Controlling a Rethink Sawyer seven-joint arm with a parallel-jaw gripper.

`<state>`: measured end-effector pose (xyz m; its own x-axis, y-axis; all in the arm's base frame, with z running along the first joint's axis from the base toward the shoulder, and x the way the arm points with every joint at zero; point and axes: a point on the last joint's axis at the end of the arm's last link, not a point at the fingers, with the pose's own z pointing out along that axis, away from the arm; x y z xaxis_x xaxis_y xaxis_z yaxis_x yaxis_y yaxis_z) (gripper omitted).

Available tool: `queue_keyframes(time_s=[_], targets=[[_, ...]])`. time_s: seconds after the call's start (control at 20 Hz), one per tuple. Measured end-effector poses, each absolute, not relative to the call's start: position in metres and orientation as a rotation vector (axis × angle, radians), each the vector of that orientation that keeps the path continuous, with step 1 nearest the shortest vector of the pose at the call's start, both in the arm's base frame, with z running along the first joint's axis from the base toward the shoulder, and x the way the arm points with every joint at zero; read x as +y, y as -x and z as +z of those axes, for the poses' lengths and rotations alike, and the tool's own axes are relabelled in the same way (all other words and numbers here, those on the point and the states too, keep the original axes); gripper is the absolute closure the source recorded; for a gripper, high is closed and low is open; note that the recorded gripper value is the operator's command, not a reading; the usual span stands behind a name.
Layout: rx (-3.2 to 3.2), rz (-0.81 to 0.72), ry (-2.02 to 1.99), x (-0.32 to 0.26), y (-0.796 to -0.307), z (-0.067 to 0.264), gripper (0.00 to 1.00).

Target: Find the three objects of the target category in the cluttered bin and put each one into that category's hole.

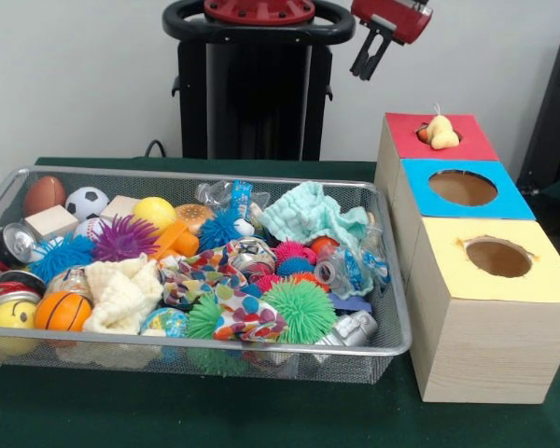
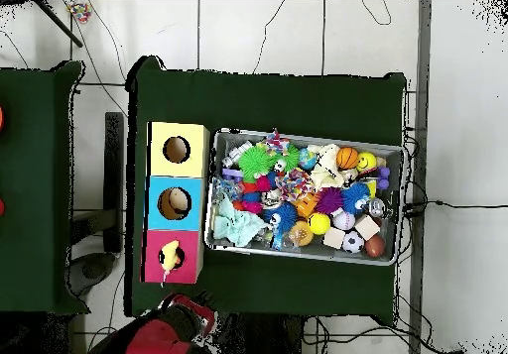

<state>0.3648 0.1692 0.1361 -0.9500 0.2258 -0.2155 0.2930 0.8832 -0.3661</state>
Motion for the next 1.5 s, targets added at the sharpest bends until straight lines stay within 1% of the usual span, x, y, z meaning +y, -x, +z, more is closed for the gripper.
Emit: queue_keyframes(time_s=[0.45, 1.05, 1.5], targets=[[2.893, -0.631, -0.400, 0.170, -0.360, 0.143, 1.00], [2.899, -0.653, -0.322, 0.189, -0.355, 0.144, 1.00], [2.894, -0.646, -0.310, 0.194, -0.360, 0.146, 1.00]])
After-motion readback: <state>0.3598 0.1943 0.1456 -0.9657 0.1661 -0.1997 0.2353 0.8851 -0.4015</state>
